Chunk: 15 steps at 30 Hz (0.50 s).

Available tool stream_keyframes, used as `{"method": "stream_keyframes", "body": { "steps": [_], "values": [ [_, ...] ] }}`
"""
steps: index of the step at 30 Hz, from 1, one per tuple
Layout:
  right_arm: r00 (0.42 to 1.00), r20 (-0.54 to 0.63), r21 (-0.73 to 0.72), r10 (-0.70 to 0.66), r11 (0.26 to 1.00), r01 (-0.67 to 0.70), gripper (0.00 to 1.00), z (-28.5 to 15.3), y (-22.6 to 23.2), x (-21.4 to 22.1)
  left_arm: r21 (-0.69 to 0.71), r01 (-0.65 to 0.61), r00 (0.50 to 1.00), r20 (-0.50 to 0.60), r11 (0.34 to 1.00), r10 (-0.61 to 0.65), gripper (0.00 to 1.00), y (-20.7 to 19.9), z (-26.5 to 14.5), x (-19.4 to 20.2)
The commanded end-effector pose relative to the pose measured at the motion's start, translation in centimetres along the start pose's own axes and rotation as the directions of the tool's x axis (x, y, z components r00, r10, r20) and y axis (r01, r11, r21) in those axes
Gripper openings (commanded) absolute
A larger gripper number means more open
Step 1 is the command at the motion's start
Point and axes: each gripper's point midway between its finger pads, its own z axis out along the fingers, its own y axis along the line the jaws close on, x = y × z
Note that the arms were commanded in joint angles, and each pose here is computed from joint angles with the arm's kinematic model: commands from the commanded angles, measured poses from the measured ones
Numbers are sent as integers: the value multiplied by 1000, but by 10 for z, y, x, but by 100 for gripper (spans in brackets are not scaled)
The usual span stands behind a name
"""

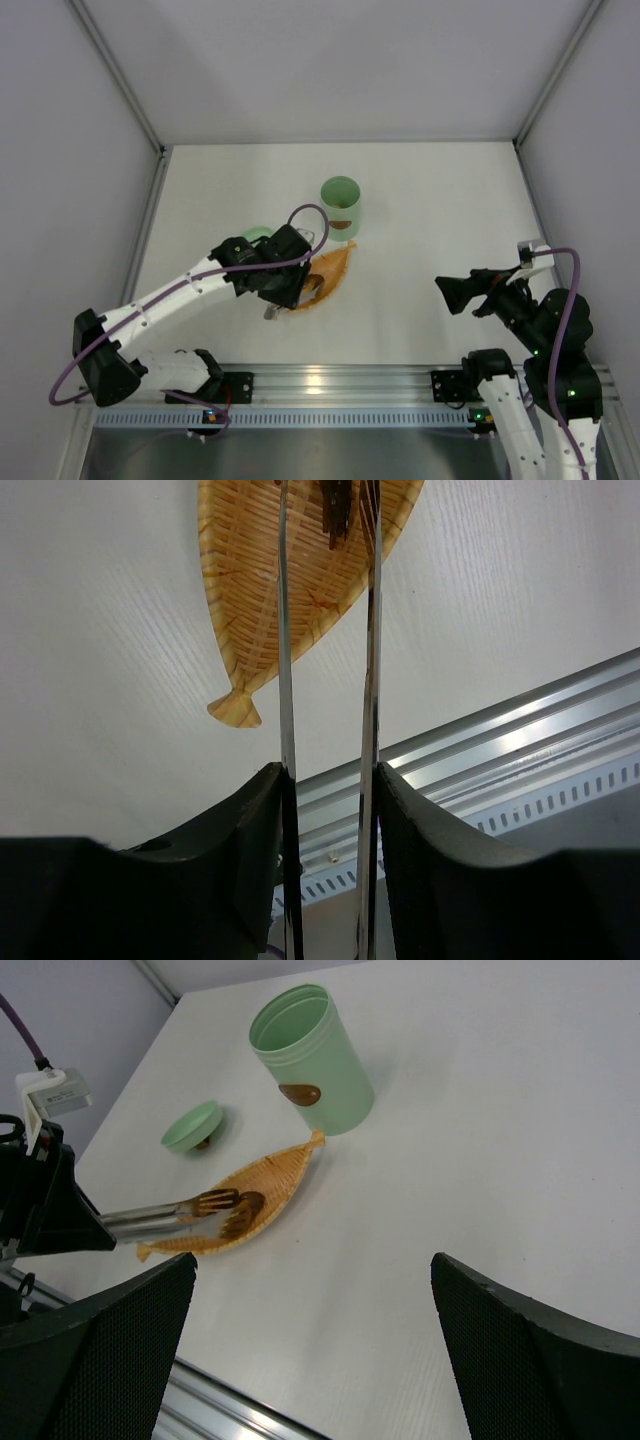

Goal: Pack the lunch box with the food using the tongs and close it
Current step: Pick up the fake food from the plate.

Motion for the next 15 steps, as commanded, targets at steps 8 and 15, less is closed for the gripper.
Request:
{"method": "stream_keyframes", "body": {
  "steps": [8, 15],
  "values": [
    [1000, -7, 2, -11, 1000, 11, 99, -2, -1, 3, 28, 7, 1000, 21, 1000, -8, 44, -6, 4, -3],
    [1000, -7, 2, -11, 1000, 11, 100, -2, -1, 3, 30, 2, 1000, 16, 1000, -3, 41, -8, 7, -5]
  ]
}}
